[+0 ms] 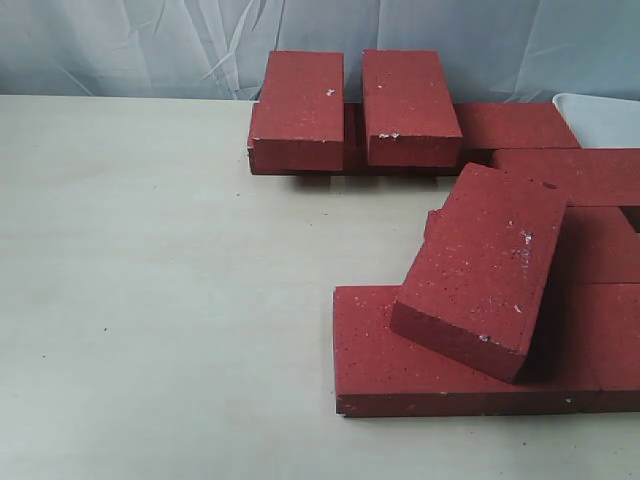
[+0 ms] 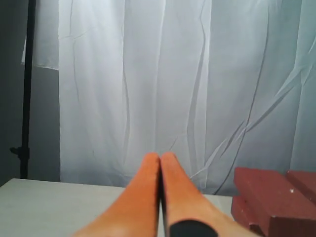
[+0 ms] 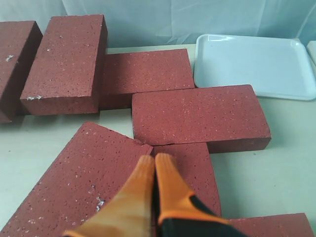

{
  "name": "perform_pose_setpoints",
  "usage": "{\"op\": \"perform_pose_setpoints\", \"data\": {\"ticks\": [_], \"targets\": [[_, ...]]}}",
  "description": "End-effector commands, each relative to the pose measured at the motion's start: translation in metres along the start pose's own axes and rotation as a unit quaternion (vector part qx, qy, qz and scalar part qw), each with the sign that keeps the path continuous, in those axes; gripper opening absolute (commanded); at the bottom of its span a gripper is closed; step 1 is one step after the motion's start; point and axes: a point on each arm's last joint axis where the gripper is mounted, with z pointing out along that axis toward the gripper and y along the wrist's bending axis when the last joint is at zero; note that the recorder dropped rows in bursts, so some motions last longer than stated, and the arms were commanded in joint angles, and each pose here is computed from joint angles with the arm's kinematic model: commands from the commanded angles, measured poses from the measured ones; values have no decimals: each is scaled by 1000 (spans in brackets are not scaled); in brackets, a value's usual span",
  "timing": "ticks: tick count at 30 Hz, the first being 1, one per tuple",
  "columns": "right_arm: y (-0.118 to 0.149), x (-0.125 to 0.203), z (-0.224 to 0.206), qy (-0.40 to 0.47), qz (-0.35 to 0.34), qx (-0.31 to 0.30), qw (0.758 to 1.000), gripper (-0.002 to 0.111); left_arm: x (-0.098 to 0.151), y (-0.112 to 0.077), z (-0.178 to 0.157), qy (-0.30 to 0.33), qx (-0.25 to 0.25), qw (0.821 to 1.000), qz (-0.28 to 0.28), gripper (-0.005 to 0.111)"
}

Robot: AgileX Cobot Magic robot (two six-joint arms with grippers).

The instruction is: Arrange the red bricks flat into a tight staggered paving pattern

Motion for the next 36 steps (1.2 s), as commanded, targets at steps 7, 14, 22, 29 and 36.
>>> {"op": "perform_pose_setpoints", "data": {"ticks": [7, 14, 22, 29, 36], "targets": [[-1, 0, 1, -4, 0, 2, 1000, -1, -24, 0, 30, 183, -18, 978, 101, 0], [-1, 0, 1, -4, 0, 2, 1000, -1, -18, 1, 36, 217, -21, 970, 105, 0], [-1, 0, 1, -4, 0, 2, 1000, -1, -15, 2, 34, 234, -24, 966, 104, 0], [-1, -1, 1, -6, 0, 2, 1000, -1, -3, 4, 31, 272, -29, 956, 110, 0], [-1, -3, 4, -12, 0, 3, 1000, -1, 3, 6, 28, 298, -31, 948, 110, 0]]}}
